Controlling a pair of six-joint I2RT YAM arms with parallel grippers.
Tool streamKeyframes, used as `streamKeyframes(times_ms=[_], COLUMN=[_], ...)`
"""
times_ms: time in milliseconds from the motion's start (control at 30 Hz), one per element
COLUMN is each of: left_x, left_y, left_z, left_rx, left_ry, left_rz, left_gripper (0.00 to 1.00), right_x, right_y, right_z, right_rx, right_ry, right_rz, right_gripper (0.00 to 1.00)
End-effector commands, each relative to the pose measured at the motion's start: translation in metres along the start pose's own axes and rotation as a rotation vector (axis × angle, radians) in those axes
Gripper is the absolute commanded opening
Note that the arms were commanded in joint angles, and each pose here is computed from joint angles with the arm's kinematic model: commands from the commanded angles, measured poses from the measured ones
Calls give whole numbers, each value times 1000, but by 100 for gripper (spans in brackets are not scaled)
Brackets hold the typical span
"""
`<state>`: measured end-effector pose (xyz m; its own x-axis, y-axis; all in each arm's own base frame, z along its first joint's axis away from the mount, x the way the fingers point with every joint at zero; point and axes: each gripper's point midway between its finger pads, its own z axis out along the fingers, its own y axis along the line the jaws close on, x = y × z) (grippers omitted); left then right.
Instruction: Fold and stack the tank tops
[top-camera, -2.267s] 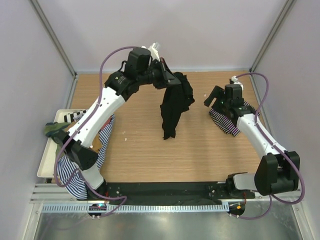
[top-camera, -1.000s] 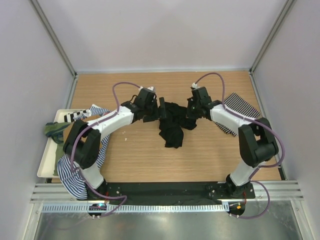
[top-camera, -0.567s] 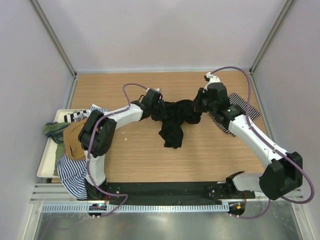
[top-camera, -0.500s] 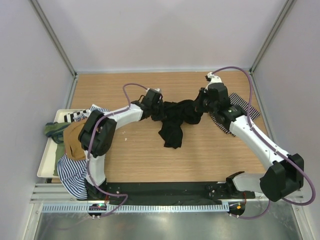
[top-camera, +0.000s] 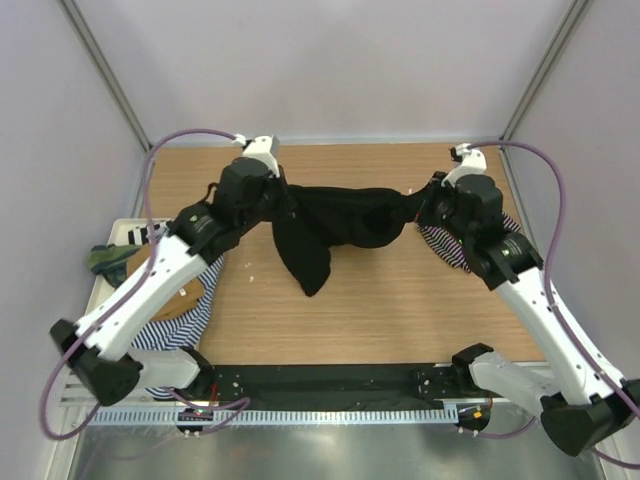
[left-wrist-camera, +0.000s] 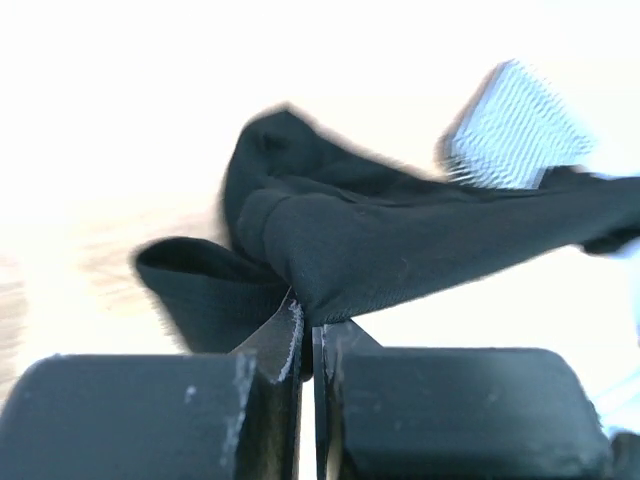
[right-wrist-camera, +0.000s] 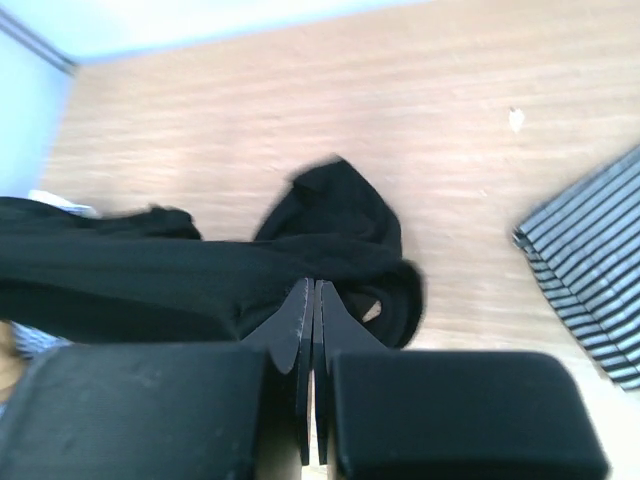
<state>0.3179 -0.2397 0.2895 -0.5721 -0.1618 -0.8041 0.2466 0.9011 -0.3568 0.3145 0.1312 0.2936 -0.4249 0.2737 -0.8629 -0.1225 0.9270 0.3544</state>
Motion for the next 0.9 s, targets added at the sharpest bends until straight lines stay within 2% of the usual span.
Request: streamKeyframes(times_ms=[0, 100, 200, 300, 400, 533, 700, 867], left_x=[-20, -26, -29, -35, -48, -69, -96, -117], left_y=[4, -8, -7, 3, 27, 38, 9, -2], left_z=[-62, -98, -112, -97, -85, -77, -106, -165], left_rx=[-53, -6, -12, -90, -223, -218, -43, 52], left_ry=[-55, -48, -49, -76, -105, -137, -233, -317], left_rz=[101, 146, 153, 179, 129, 18, 67, 103], left_gripper=[0, 0, 0, 0, 0, 0, 0, 0], right_x=[-45, -61, -74, -74, -70, -71, -74, -79], right_y=[32, 41, 32, 16, 1, 4, 40, 89], right_z=[-36, -63, -79, -67, -51, -49, -57, -75], right_rx=[-149, -206, -167, -71, 33, 23, -174, -431], right_ry=[-133, -194, -273, -271, -228, -234, -213, -175], right_rz=[-8, -8, 0, -4, 24, 37, -23, -72], right_gripper=[1, 1, 1, 1, 1, 1, 1, 1])
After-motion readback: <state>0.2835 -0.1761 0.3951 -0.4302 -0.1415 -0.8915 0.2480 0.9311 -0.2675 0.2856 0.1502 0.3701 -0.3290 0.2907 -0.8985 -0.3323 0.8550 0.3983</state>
